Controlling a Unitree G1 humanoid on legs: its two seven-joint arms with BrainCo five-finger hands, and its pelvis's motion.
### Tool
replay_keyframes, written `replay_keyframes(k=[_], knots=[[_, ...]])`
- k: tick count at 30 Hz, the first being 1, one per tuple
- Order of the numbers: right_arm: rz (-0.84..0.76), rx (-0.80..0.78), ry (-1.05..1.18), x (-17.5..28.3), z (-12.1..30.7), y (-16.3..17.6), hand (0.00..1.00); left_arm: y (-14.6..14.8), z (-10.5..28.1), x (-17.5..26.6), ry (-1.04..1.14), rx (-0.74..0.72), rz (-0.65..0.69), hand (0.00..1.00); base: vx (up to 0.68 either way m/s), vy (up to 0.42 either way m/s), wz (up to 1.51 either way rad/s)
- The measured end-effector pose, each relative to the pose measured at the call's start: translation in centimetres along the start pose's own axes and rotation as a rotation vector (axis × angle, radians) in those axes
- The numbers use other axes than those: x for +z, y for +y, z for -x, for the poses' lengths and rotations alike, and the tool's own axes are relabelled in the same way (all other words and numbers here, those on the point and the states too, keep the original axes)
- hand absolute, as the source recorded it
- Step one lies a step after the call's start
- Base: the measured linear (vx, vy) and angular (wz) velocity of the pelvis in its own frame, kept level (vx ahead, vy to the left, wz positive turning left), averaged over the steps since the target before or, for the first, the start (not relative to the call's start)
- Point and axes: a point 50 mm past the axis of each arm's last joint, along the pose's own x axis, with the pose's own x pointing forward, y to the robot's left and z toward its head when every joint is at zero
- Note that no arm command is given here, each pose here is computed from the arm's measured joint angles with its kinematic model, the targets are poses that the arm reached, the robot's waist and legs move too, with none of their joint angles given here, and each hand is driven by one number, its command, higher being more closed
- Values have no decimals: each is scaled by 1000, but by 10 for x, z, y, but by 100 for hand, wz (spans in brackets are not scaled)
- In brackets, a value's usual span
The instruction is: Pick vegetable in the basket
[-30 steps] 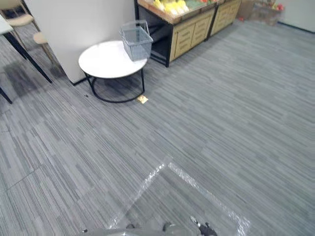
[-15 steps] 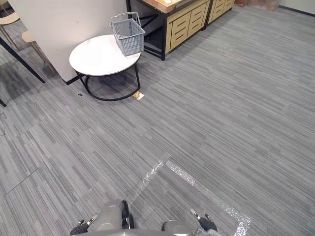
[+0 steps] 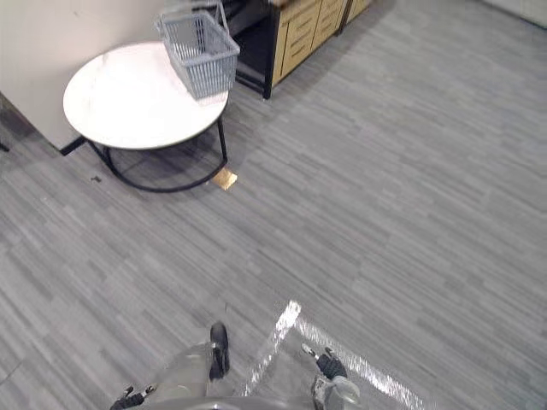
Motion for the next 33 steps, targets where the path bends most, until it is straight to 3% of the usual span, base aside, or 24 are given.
replay_keyframes(k=[6, 11, 14, 20, 25, 33], knots=[[10, -22, -28, 6, 0, -12, 0, -9, -5, 23, -55, -18, -66, 0, 469, 131, 14], [-22, -38, -72, 16, 0, -16, 0, -47, -7, 63, -166, -92, 58, 0, 380, -101, 52], [-31, -52, -77, 17, 0, -18, 0, -60, -5, 61, -149, -111, 180, 0, 494, -297, 20], [23, -111, -92, 28, 1, -40, 0, -85, 2, 35, -83, -164, 109, 0, 584, -395, 14], [90, -149, -2, 11, 6, -57, 0, -70, -2, 36, -74, -127, 96, 0, 579, -255, 18], [65, -131, -42, 20, 2, -43, 0, -48, -3, 31, -86, -86, 137, 0, 426, 21, 22]])
